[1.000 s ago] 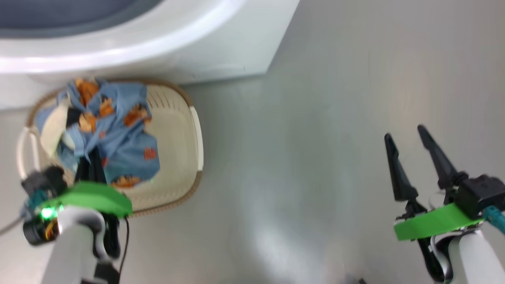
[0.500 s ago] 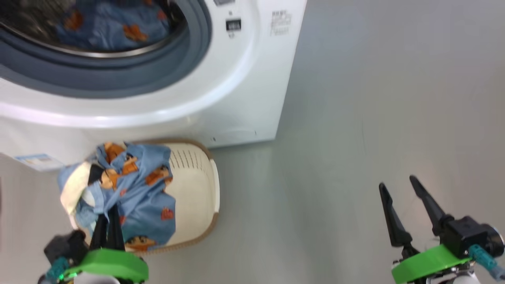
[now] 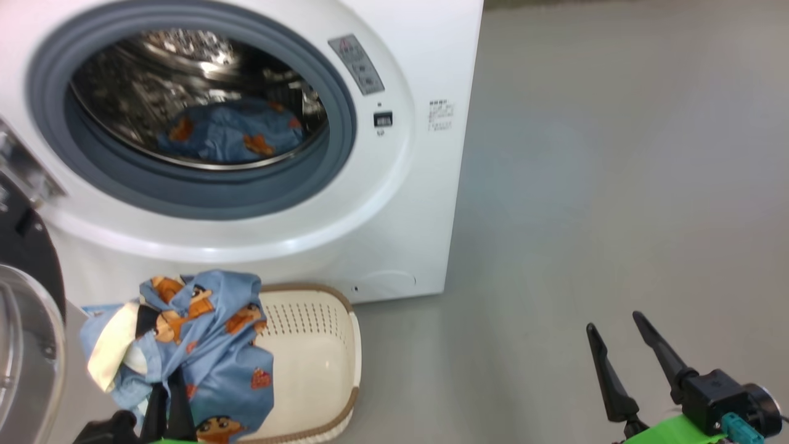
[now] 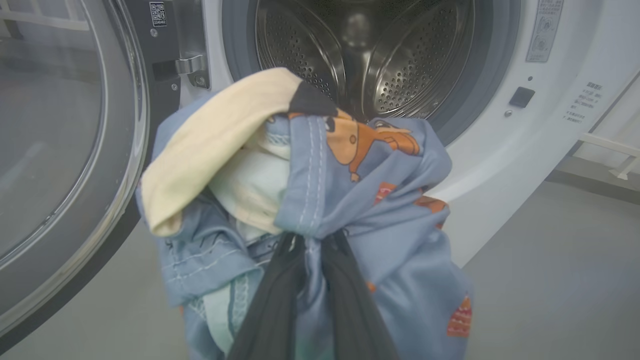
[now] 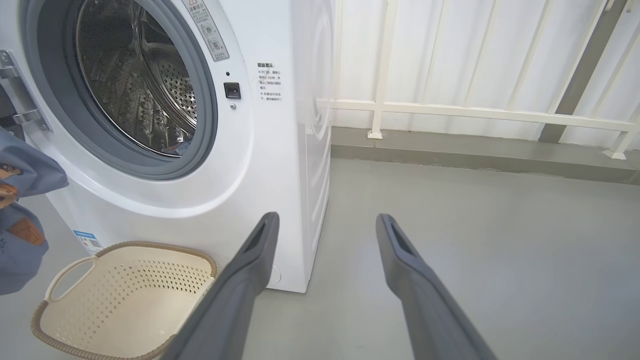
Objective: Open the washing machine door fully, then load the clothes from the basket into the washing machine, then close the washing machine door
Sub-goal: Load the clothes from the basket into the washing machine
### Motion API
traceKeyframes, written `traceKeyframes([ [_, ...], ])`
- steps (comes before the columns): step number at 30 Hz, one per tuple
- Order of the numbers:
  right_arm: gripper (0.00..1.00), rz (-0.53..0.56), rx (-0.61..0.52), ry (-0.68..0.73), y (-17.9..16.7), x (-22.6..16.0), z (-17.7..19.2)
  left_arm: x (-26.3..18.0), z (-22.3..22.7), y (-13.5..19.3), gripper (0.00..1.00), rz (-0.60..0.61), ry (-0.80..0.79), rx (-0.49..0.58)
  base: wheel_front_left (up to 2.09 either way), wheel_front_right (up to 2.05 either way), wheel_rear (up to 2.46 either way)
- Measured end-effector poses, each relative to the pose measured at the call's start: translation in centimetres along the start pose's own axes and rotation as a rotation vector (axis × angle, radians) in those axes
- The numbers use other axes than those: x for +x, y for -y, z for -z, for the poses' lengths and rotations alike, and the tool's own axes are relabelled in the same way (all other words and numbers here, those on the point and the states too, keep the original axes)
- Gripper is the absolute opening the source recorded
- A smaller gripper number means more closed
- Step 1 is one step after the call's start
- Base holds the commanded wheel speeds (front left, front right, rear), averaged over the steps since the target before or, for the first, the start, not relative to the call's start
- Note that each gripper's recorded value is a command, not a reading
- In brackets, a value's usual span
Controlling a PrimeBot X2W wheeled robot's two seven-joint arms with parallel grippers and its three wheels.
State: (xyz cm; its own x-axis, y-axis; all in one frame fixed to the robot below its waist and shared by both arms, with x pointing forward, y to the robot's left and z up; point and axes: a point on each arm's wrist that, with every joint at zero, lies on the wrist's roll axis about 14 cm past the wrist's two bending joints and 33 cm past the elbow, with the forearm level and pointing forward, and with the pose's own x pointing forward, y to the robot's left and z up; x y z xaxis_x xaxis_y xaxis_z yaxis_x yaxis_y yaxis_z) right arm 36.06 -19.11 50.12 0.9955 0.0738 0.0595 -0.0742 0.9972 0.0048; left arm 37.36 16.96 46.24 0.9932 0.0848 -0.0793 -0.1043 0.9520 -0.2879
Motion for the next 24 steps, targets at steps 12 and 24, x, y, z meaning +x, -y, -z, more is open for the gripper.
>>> traceKeyframes([
  [12, 1.0, -0.021, -0.023, 0.061, -0.8, -1.3, -2.0, -1.9, -3.6, 0.1, 0.0, 0.019, 0.115, 0.019, 0.0, 0.0, 0.0],
  [24, 1.0, -0.028, -0.013, 0.053, -1.3, -1.1, -1.7, -2.2, -3.5, 0.4, 0.0, 0.029, 0.112, 0.02, 0.0, 0.0, 0.0],
])
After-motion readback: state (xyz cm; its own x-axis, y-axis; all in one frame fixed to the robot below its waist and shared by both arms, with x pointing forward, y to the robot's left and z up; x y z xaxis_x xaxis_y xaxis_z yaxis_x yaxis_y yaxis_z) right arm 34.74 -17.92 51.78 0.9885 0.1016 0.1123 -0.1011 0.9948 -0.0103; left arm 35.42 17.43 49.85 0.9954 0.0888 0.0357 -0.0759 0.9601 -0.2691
